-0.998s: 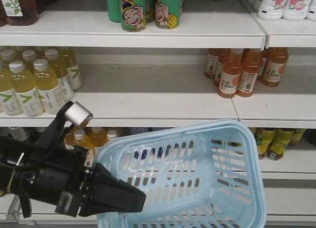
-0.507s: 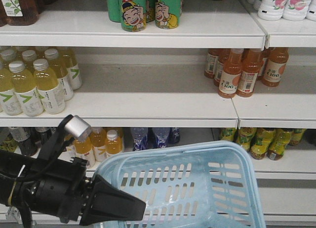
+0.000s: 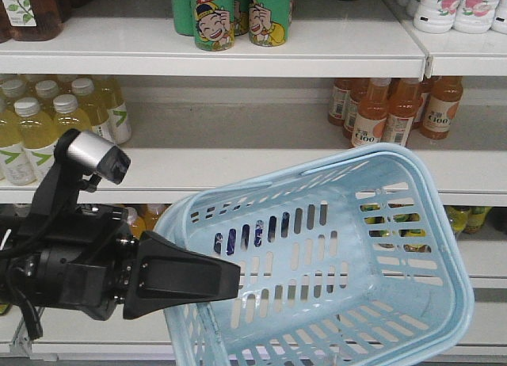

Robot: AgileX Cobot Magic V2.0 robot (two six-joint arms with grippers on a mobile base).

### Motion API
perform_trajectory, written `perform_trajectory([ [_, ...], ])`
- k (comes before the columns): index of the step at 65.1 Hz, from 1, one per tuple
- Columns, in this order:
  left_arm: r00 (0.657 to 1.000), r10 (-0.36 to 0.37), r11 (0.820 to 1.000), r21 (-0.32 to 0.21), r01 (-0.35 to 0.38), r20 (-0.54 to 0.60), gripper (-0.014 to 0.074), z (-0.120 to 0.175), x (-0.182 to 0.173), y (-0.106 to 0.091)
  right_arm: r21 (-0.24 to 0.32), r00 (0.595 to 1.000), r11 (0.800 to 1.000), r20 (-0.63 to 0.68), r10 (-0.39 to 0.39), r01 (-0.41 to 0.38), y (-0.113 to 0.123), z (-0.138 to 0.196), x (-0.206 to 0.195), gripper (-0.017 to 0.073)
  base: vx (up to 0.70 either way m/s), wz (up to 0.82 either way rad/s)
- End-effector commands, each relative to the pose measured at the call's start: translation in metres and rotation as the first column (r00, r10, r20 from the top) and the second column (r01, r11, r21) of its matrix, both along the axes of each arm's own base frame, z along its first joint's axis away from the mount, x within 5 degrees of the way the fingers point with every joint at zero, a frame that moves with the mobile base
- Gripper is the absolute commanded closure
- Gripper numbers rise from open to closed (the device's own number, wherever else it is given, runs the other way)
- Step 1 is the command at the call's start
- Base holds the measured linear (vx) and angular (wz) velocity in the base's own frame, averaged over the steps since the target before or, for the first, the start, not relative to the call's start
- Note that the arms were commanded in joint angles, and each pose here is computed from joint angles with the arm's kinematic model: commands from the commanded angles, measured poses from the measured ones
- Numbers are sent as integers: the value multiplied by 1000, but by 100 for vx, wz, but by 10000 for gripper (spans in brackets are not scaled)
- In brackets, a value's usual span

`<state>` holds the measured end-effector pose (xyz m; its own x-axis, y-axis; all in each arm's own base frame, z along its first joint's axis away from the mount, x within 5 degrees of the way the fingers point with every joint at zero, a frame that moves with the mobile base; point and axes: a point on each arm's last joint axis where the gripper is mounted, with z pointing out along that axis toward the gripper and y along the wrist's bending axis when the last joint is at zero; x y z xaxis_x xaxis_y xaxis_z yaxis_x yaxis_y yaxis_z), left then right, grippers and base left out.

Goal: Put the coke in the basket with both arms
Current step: 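Hold the basket up with the left gripper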

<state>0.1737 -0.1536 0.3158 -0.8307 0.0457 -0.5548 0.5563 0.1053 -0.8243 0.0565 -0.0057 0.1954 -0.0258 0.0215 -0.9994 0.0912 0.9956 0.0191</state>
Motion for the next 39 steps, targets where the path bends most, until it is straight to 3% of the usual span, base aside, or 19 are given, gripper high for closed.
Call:
perform_trajectory([
  [1,989,-145,974,-173,148,32,600,28,-17,1,-26,997,1000,77,8,-6,1,5,-1,564,0,0],
  [39,989,-145,974,-173,148,31,600,28,-17,1,-26,997,1000,77,8,-6,1,5,-1,564,0,0],
])
